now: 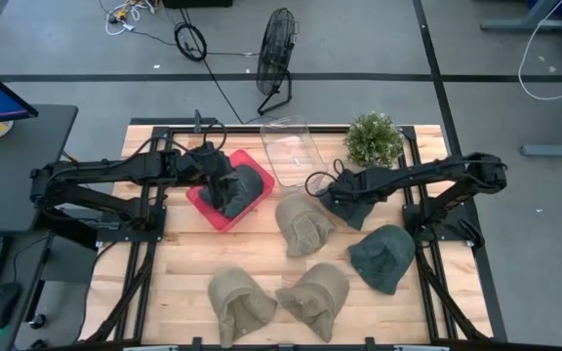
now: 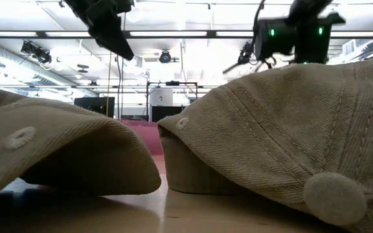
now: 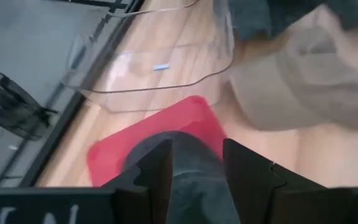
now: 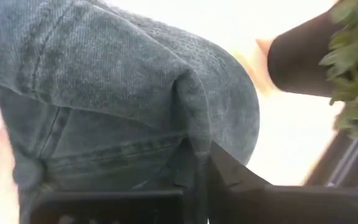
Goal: Pick & Place hat
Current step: Put the top blue cap into the red bin
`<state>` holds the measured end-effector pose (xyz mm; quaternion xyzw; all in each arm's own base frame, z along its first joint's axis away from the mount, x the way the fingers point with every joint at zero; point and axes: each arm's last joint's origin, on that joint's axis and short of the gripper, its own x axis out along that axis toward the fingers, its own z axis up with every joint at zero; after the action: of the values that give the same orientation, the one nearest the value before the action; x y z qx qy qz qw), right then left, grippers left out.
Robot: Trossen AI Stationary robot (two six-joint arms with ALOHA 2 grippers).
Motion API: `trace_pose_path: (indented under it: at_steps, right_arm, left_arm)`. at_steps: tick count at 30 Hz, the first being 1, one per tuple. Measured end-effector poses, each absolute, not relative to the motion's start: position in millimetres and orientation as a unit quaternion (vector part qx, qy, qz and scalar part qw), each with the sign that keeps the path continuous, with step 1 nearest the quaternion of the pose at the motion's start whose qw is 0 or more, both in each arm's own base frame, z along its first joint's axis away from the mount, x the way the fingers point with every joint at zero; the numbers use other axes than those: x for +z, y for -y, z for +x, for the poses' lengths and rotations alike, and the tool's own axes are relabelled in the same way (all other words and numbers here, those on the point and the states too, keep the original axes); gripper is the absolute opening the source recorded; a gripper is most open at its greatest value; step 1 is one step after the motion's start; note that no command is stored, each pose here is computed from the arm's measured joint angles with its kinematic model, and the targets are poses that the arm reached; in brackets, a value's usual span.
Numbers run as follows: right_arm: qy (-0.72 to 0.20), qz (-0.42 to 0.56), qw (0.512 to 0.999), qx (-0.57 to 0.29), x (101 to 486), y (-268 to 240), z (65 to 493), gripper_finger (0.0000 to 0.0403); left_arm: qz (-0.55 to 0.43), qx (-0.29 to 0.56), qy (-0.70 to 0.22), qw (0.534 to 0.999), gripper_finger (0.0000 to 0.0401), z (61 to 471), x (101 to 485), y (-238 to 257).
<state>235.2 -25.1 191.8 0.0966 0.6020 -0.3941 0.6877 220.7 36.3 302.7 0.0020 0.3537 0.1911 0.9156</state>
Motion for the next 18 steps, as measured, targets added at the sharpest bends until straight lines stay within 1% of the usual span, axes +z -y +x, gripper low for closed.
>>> trace_pose_path:
  at_steps: [3, 6, 11, 14, 18]
  right_arm:
    - [-0.598, 0.086, 0.7, -0.381, 210, 13, 242, 0.0008]
    - [-0.588, 0.067, 0.725, -0.351, 225, 0, 251, 0.0008]
    - [-0.563, 0.018, 0.778, -0.28, 239, -20, 264, 0.0008]
    - [-0.533, -0.011, 0.813, -0.234, 243, -30, 274, 0.0008]
    - [-0.498, -0.046, 0.845, -0.188, 247, -40, 283, 0.0008]
  left_arm:
    - [-0.02, 0.151, -0.34, 0.928, 0.0143, 224, 305, -33]
    - [-0.028, 0.116, -0.309, 0.944, 0.0142, 232, 308, -26]
    - [-0.026, 0.09, -0.241, 0.966, 0.0142, 251, 314, -15]
    - [-0.026, 0.08, -0.206, 0.975, 0.0142, 268, 312, -10]
    - [-0.028, 0.074, -0.171, 0.982, 0.0142, 291, 304, -8]
